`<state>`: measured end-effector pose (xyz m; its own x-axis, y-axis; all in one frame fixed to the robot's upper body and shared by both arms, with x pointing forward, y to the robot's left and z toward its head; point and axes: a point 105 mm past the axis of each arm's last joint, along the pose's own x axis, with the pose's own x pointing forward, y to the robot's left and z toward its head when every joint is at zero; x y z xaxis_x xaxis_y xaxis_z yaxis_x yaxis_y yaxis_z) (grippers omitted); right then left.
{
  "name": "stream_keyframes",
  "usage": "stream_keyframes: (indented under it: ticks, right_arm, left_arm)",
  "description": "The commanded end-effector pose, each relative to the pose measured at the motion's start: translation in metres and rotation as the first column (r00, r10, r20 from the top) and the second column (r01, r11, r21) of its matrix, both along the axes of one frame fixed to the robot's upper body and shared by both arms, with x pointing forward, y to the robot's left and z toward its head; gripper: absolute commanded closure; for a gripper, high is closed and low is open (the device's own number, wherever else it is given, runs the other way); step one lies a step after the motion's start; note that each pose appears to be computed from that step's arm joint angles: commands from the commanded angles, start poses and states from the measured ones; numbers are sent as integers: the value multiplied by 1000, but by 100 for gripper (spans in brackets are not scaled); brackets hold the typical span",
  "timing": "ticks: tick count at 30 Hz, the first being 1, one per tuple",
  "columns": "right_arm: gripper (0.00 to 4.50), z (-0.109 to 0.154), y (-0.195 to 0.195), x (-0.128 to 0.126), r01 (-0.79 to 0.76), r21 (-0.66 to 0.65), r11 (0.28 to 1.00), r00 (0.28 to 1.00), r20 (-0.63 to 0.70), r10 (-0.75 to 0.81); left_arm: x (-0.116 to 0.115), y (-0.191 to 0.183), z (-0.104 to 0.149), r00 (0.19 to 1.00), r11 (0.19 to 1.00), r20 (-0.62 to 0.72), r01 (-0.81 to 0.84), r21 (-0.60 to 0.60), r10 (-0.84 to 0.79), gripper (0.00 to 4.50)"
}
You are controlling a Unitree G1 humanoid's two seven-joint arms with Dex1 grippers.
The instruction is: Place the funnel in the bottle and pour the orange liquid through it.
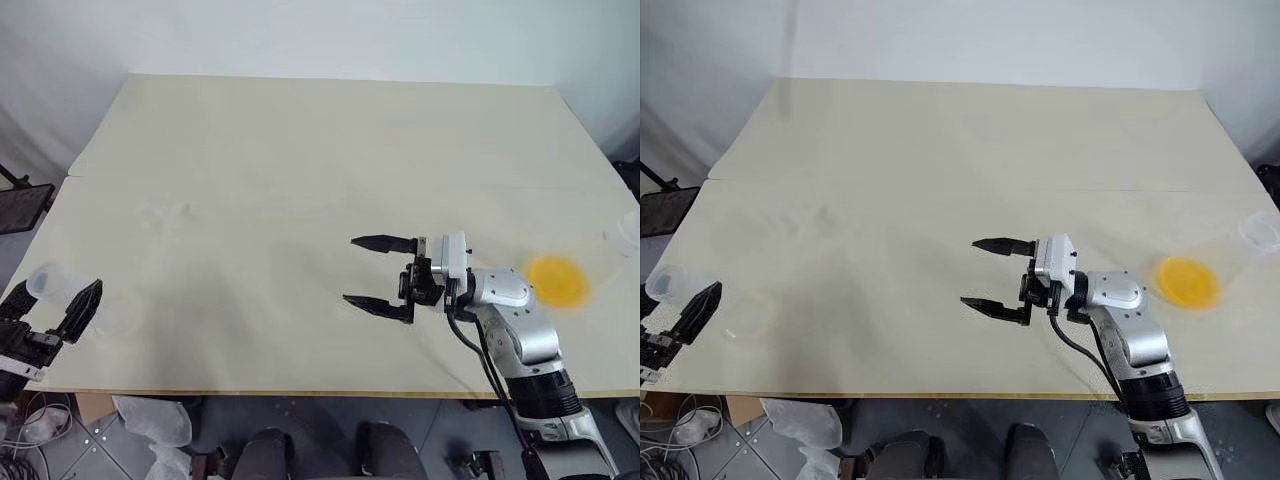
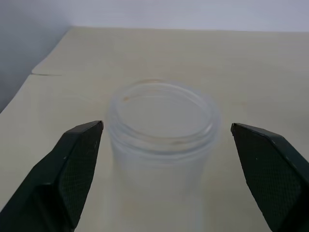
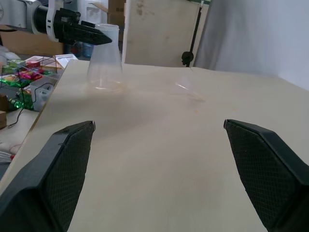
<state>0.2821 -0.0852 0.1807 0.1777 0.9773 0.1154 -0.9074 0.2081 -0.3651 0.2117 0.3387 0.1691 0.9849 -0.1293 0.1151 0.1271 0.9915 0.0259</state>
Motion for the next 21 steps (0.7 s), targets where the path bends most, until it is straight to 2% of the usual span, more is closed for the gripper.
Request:
stream_keyframes:
  ticks: [1,6,7,10,14,17,21]
  right_arm:
    - [0,13,-1,-5,6,27,1000,999,50,-8]
    - [0,12,-3,-5,26,33,999,998,50,-28]
    - [0,11,-4,-5,37,33,999,998,52,-39]
    - [0,11,-14,-4,81,23,996,995,57,-82]
    - [0,7,-41,-2,208,2,978,976,59,-208]
    - [0,-2,-67,-6,330,-19,944,943,47,-329]
    - [0,-8,-85,-17,428,-27,904,904,36,-427]
  left_arm:
    - [3,10,4,999,998,-2,-46,35,46,59]
    - [7,5,11,1000,1000,16,-2,31,1,213]
    - [9,1,16,999,999,34,25,36,-27,222]
    - [16,-32,36,974,978,93,202,45,-206,222]
    - [43,-83,55,896,895,72,427,132,-438,222]
    - [73,-140,71,758,752,48,634,180,-651,222]
    - [107,-199,72,610,588,-49,779,218,-791,222]
